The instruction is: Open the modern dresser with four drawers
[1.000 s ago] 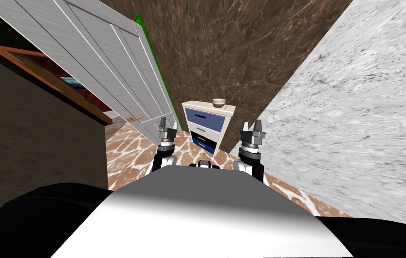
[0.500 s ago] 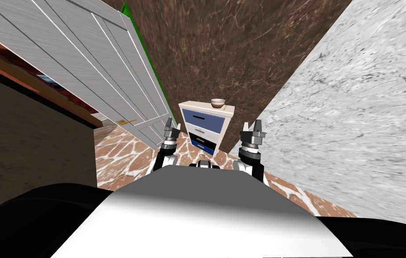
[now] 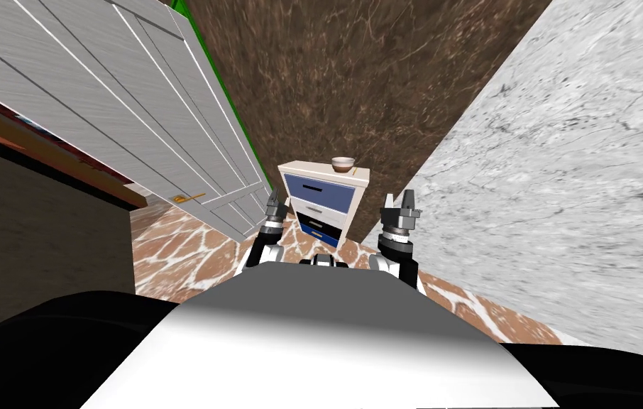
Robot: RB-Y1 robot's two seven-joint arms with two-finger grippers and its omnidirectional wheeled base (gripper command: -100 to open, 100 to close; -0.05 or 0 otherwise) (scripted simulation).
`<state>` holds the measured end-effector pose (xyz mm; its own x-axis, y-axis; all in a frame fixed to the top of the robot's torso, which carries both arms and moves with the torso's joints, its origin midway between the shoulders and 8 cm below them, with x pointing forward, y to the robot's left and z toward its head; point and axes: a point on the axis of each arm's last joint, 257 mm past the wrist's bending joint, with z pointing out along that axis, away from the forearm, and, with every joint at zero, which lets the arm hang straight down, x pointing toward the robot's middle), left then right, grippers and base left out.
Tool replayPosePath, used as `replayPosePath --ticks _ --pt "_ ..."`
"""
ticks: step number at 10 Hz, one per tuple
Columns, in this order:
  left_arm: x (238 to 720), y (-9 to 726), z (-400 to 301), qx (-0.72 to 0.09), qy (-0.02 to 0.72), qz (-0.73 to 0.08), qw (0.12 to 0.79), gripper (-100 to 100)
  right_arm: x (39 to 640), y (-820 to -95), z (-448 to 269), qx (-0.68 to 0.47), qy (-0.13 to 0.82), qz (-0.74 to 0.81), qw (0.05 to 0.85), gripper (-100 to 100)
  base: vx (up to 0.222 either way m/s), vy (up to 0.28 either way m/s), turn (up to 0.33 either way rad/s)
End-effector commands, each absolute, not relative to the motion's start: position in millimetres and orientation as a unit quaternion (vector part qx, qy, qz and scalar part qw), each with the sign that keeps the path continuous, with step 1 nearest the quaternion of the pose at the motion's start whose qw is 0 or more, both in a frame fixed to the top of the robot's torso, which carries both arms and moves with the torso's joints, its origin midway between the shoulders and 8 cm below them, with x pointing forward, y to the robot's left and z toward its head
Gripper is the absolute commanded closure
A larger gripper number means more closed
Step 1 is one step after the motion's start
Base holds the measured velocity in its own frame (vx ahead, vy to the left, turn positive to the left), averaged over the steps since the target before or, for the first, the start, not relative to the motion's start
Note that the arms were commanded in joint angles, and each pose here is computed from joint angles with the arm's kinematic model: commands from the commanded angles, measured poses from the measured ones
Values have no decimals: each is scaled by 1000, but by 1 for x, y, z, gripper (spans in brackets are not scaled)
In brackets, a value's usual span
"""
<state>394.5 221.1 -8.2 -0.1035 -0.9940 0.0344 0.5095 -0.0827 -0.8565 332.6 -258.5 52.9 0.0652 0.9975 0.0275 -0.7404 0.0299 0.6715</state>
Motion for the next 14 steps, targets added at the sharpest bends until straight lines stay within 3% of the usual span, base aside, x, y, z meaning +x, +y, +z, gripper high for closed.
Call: replayPosePath --ticks 1,14 --pt "403 216 -18 -356 367 -648 565 -100 333 -259 53 271 237 641 677 0 61 35 -72" --pt "438 187 -75 -407 454 -611 505 -100 333 -259 53 271 237 641 677 0 59 31 -86"
